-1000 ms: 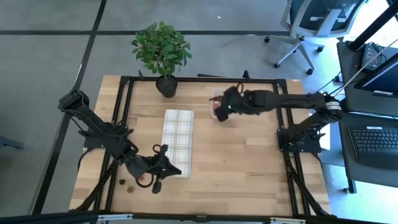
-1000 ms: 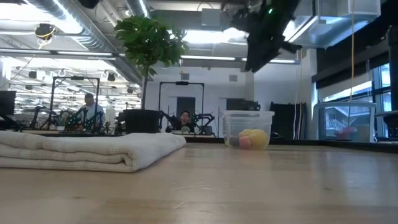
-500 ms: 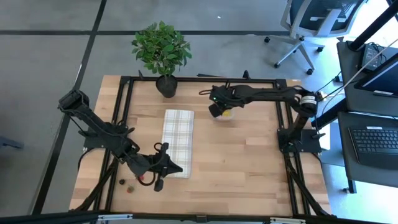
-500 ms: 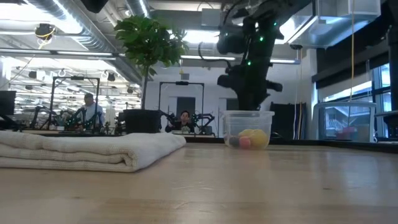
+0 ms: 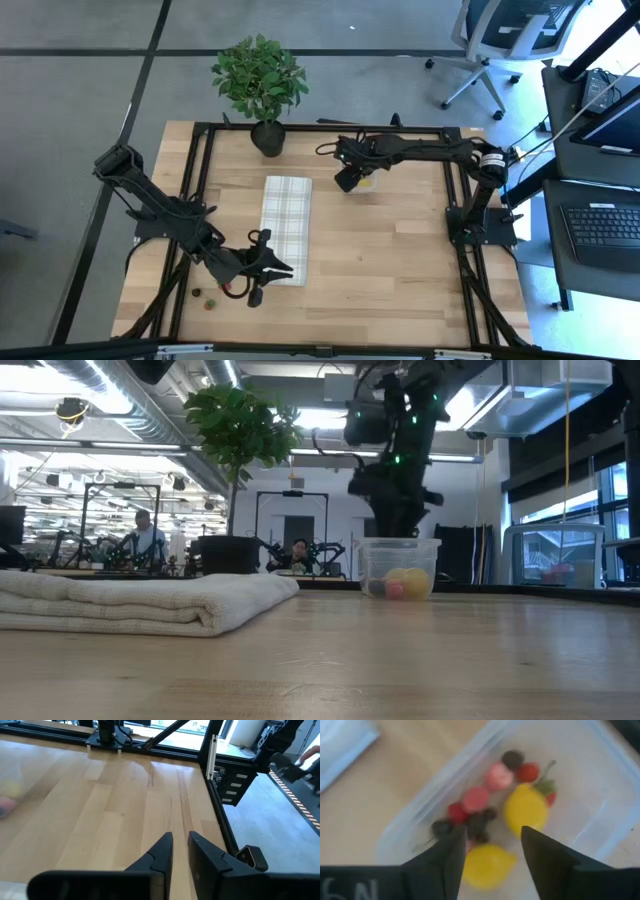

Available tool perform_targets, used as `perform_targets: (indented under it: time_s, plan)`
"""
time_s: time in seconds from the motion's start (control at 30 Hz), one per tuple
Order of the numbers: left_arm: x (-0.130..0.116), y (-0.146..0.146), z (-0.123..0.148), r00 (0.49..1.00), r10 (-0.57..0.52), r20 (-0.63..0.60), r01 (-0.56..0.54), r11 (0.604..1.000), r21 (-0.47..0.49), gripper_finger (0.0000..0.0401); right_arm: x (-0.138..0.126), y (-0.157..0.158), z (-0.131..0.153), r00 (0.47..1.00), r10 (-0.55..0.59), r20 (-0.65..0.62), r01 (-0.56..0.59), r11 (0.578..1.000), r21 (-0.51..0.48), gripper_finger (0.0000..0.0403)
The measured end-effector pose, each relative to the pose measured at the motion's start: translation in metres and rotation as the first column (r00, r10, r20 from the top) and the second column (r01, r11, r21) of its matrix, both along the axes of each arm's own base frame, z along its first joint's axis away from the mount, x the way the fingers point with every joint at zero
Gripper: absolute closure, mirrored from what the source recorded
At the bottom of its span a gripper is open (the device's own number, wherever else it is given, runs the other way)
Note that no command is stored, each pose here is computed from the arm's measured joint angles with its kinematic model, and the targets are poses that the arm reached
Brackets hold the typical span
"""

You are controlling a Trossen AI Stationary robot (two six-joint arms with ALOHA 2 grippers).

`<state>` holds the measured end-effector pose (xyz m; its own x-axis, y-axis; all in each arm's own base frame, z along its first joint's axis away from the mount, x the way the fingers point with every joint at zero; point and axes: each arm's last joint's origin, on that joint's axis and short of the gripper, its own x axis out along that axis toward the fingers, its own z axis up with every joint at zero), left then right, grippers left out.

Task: Pick and placing Produce into tupperware
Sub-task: Put the right strawberry into the transparent bin

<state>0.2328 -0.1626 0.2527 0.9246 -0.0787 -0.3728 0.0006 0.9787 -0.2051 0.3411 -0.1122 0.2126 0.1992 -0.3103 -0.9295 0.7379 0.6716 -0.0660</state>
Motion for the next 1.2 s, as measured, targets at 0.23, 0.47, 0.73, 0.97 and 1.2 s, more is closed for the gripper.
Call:
perform_targets:
  time_s: [0.23, 0.47, 0.73, 0.97, 1.2]
  plan:
    - [-0.003, 0.000, -0.007, 0.995, -0.063, -0.081, 0.064, 0.998, 0.017, 0.0312, 0.005, 0.029, 0.063, 0.994, 0.107, -0.026, -0.106, 0.994, 0.034, 0.0159]
    - [-0.006, 0.001, -0.014, 0.972, -0.154, -0.179, 0.157, 0.988, 0.006, 0.0228, -0.015, 0.099, 0.131, 0.943, 0.295, 0.154, -0.293, 0.955, -0.038, 0.0155]
    - [-0.005, 0.004, -0.016, 0.925, -0.272, -0.263, 0.234, 0.958, -0.167, 0.0145, -0.095, 0.153, 0.165, 0.900, 0.335, 0.277, -0.278, 0.933, -0.228, 0.0155]
    - [-0.010, 0.005, -0.023, 0.843, -0.415, -0.342, 0.398, 0.909, -0.122, 0.0143, -0.139, 0.173, 0.136, 0.846, 0.319, 0.428, -0.241, 0.944, -0.227, 0.0154]
    - [-0.031, 0.018, -0.043, 0.667, -0.407, -0.624, 0.471, 0.880, -0.071, 0.0140, -0.136, 0.176, 0.089, 0.821, 0.245, 0.516, -0.184, 0.969, -0.167, 0.0153]
